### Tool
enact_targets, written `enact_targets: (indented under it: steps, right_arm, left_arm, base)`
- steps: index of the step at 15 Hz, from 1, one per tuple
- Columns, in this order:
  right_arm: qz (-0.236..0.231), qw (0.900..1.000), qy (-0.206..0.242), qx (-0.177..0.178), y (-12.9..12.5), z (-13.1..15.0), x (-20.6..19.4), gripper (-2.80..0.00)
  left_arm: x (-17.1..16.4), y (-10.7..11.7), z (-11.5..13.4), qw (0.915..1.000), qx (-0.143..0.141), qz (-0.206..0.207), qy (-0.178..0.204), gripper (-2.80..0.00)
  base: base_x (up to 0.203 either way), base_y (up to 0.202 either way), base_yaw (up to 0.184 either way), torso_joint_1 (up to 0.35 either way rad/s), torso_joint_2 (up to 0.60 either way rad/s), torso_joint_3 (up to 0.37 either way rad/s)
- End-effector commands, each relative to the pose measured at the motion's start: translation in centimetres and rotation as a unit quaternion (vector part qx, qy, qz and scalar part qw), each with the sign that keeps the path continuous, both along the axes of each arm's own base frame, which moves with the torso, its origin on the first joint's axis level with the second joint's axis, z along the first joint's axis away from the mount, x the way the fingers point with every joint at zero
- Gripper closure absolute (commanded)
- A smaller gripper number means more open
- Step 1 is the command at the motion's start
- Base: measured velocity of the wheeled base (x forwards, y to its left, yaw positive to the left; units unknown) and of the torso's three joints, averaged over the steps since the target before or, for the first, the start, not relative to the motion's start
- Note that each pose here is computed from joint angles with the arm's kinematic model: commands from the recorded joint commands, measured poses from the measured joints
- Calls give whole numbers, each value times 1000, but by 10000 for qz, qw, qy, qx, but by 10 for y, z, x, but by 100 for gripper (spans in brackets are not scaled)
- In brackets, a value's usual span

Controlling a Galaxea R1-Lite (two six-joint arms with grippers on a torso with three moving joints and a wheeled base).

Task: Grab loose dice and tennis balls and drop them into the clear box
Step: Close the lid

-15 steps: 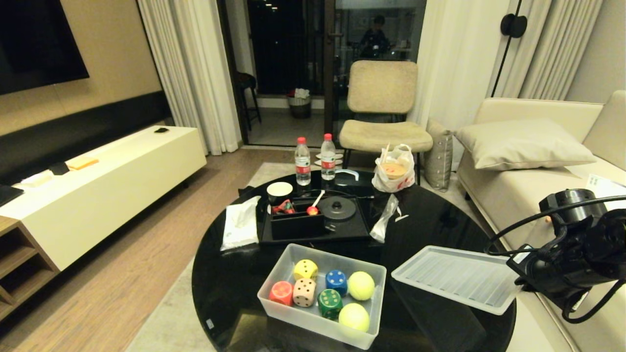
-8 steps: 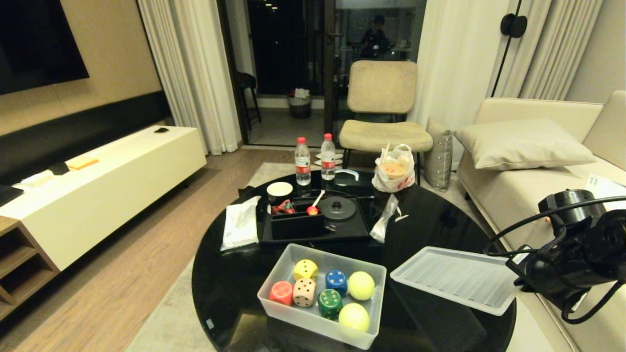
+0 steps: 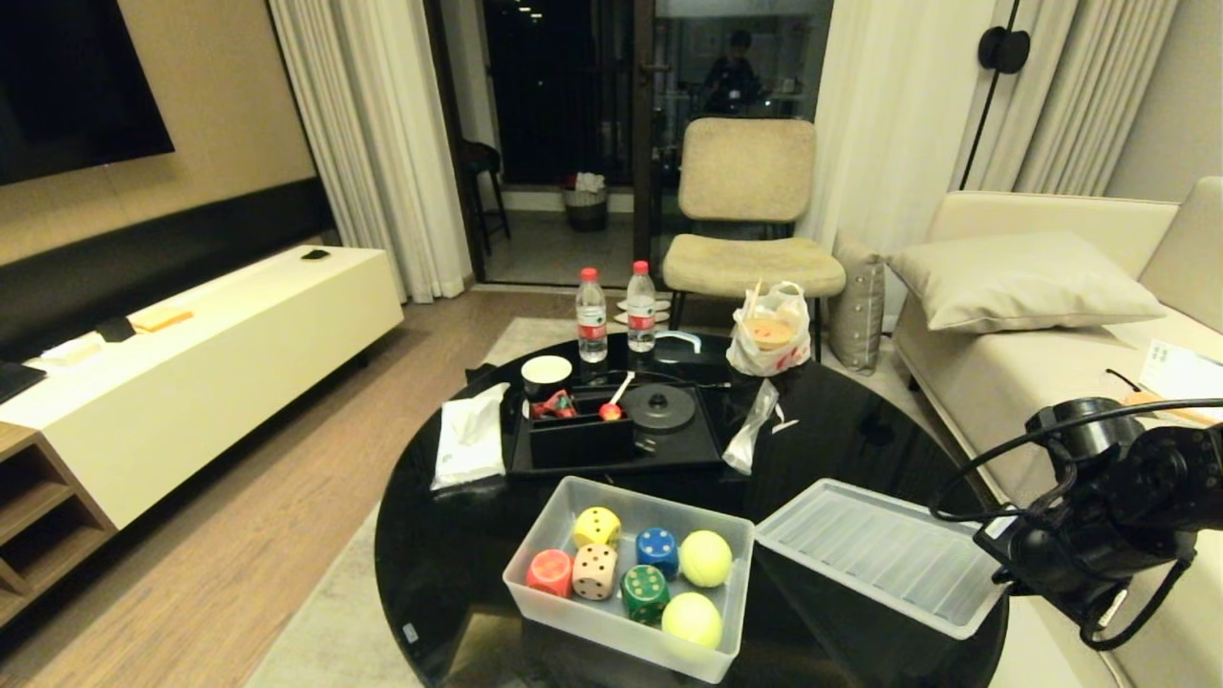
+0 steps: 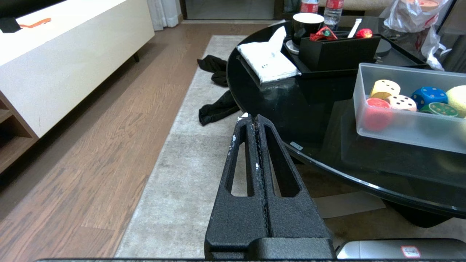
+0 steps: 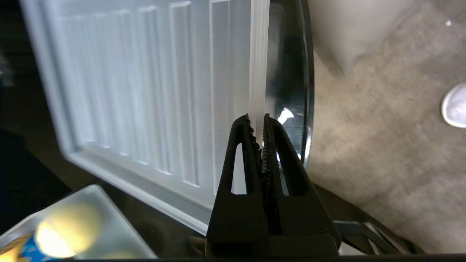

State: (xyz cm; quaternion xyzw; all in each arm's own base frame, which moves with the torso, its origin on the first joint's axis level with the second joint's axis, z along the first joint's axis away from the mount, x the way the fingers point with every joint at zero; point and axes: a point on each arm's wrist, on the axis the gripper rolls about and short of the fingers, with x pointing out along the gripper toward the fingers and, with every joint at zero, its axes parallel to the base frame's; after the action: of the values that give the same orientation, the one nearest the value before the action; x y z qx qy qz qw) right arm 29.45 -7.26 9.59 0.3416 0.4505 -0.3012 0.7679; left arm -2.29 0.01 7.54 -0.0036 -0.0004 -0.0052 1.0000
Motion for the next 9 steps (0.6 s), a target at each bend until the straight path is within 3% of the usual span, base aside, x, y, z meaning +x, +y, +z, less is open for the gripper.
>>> enact_targets:
  steps: [1, 9]
  right_arm:
    - [-19, 9994, 342, 70, -2, -22, 6, 0]
    - [68, 9974, 700, -186, -6, -59, 22, 0]
  left_arm:
    - [0, 0, 0, 10000, -2, 2, 12, 0]
    - [0, 0, 0, 10000, -2, 6, 12, 0]
  base:
    - [0, 0, 0, 0, 0, 0]
    - [0, 0, 0, 0, 0, 0]
